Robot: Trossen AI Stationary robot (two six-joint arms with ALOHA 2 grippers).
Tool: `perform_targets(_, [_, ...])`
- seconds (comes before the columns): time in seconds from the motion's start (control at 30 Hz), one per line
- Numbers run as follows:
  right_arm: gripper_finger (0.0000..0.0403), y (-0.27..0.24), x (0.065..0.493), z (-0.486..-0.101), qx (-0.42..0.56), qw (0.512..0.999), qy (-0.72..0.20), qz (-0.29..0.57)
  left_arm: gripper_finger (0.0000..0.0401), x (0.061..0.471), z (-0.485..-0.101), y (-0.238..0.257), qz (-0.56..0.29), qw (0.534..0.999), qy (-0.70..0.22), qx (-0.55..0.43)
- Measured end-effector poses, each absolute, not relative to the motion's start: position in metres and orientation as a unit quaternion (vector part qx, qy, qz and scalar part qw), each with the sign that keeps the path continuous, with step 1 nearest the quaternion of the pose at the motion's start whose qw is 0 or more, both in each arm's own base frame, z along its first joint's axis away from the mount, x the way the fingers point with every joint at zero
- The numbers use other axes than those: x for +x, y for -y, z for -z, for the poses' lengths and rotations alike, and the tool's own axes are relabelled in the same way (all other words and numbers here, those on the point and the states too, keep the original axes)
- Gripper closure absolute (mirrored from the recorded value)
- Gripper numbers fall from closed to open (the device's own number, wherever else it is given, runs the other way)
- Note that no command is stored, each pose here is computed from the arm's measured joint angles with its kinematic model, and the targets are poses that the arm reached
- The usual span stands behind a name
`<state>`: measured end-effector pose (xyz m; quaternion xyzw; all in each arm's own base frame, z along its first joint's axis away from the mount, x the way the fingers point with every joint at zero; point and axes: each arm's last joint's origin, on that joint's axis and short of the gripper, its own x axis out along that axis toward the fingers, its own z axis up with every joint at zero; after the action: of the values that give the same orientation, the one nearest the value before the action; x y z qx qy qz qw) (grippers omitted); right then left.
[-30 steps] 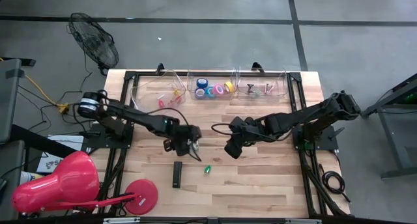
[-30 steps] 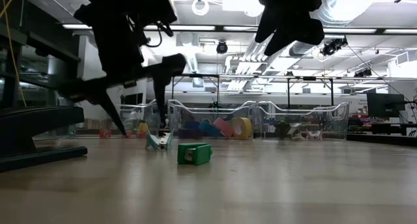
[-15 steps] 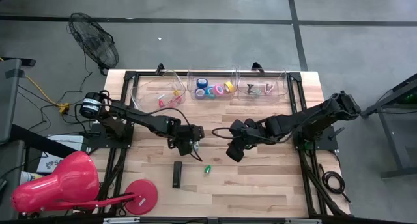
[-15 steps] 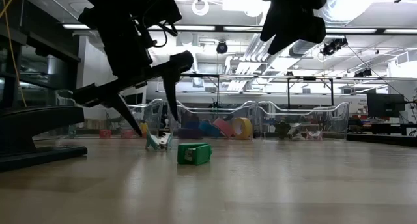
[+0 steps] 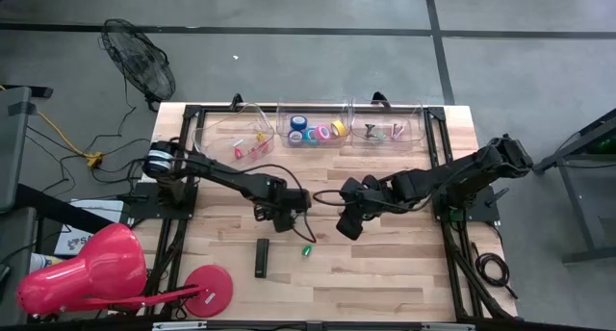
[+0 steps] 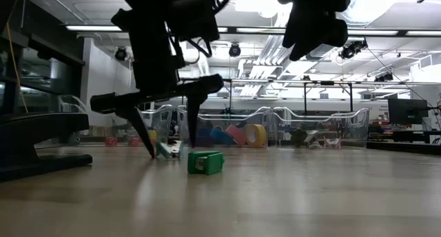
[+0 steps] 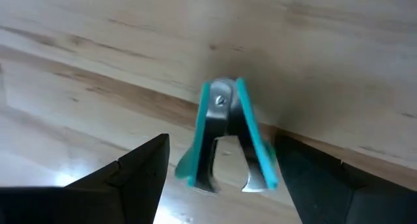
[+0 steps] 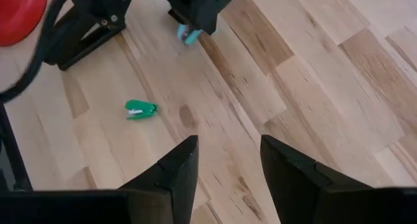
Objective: Pick and place Stapler, Stapler remover, tape
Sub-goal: Put the blue staple remover into the right transparent bin
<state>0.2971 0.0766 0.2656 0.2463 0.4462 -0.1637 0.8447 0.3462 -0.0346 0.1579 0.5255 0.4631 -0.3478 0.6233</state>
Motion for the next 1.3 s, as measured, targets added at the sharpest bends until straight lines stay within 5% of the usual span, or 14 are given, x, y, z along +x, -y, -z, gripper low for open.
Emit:
perform_targets(0.33, [0.0247,-0.0764,0.2966,-0.2652,0.234,0.846,-0.451,0.159,0.0134,0.3536,-0.1548,0.0257,0.359,0.618,-0.489,0.500])
perform_targets(0.8, [0.0247,-0.0756,0.2950,-0.2642,0.210,0.848,-0.461,0.156,0.0309,0.3479,-0.1523,0.0253,0.338,0.671,-0.535,0.385])
perform_targets(1.3, [0.0247,-0.0749,0.2951,-0.2642,0.199,0.851,-0.463,0.150,0.0313,0.3554,-0.1568,0.0292,0.252,0.757,-0.564,0.214])
